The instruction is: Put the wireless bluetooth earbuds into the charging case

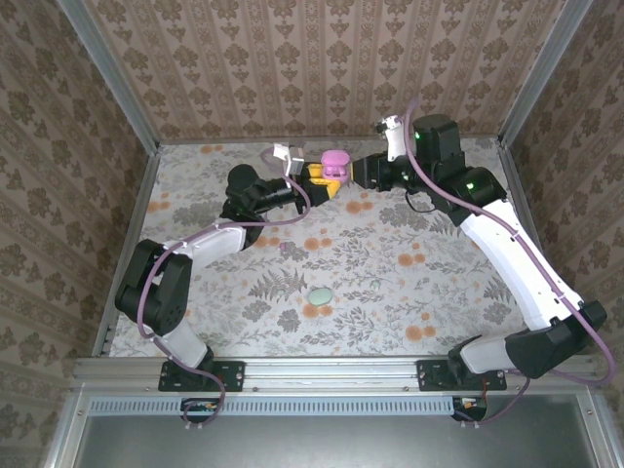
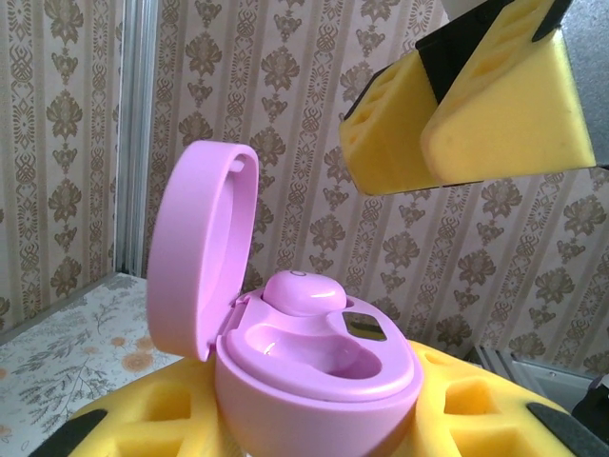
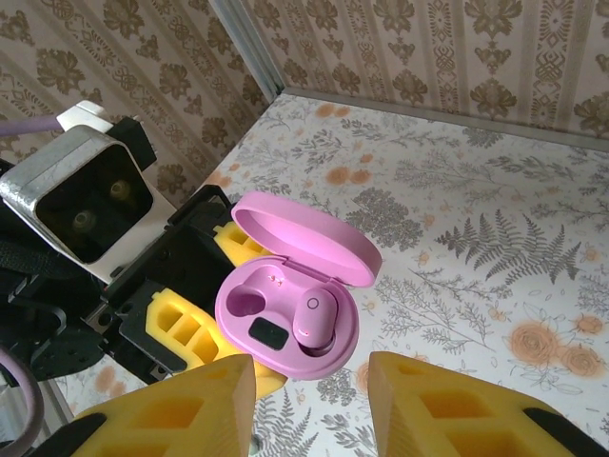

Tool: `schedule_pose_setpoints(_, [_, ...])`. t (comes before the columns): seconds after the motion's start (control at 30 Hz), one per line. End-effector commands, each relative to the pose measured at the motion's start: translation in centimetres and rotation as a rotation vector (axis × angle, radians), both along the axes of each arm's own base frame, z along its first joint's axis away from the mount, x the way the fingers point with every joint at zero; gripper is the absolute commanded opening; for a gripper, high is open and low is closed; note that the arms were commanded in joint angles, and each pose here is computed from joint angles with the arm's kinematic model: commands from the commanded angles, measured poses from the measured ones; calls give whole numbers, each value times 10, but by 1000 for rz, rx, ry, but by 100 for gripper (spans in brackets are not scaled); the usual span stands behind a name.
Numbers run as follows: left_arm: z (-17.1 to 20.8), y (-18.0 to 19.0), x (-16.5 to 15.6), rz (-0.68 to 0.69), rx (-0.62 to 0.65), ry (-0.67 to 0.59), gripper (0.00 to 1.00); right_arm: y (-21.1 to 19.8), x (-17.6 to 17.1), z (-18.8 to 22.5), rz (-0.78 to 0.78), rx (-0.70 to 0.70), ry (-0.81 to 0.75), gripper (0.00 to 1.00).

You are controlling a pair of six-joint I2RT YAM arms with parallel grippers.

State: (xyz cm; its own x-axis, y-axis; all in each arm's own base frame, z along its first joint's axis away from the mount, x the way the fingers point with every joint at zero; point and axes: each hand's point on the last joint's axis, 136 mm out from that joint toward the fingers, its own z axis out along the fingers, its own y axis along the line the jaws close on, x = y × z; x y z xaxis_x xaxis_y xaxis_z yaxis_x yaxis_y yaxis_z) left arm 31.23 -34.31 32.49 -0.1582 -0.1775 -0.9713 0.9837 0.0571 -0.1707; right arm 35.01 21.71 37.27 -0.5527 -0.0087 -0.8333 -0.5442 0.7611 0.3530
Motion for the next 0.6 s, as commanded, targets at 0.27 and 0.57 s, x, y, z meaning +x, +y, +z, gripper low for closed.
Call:
schedule_pose_setpoints(0.27, [22, 7, -7, 12, -26, -97, 32, 17, 14, -12, 20, 83, 102, 40])
schedule_pose_setpoints(0.57, [23, 8, -8, 19, -26, -98, 32, 19, 21, -25, 14, 65, 147, 40])
